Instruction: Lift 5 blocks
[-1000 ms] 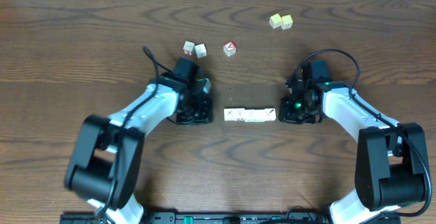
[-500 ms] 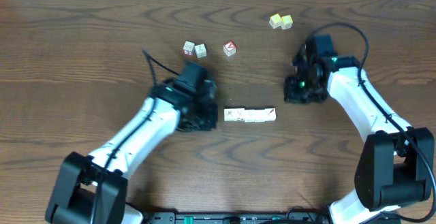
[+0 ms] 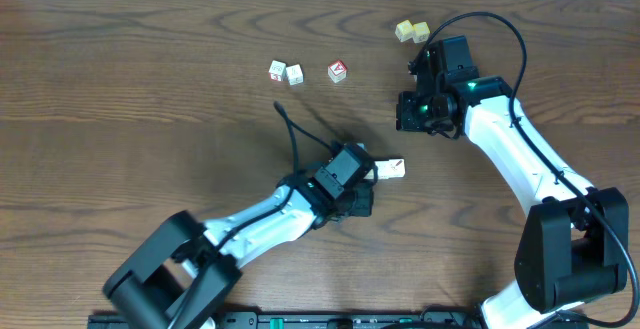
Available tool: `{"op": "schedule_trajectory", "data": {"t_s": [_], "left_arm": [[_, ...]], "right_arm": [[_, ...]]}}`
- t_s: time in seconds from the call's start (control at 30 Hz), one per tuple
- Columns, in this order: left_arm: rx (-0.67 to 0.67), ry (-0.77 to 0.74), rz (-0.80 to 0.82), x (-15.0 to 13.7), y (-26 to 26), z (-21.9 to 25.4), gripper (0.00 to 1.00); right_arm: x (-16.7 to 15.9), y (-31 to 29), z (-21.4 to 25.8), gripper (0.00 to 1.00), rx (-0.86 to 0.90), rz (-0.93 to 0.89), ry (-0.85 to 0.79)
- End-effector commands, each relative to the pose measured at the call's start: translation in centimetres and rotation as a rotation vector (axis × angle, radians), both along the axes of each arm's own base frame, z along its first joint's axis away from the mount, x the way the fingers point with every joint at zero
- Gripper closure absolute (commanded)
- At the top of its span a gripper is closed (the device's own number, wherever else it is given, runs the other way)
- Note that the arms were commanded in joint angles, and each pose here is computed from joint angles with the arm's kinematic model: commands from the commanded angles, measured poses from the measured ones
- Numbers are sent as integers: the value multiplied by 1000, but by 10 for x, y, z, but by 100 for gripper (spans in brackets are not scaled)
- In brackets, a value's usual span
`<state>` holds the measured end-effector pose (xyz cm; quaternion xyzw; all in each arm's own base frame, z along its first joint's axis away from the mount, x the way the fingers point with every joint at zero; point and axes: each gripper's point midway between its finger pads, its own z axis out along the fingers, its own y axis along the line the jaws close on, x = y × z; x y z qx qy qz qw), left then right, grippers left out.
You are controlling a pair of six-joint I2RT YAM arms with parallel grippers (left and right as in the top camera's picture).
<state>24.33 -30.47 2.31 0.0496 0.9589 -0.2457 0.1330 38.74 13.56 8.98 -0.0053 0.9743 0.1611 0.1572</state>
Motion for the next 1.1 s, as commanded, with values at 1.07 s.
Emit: {"op": "schedule_trajectory", "data": {"t_s": [1.07], "left_arm": [[10, -49, 122, 26, -1, -24, 93]], "right_arm": [[-2, -1, -1, 99, -4, -12, 17]]}}
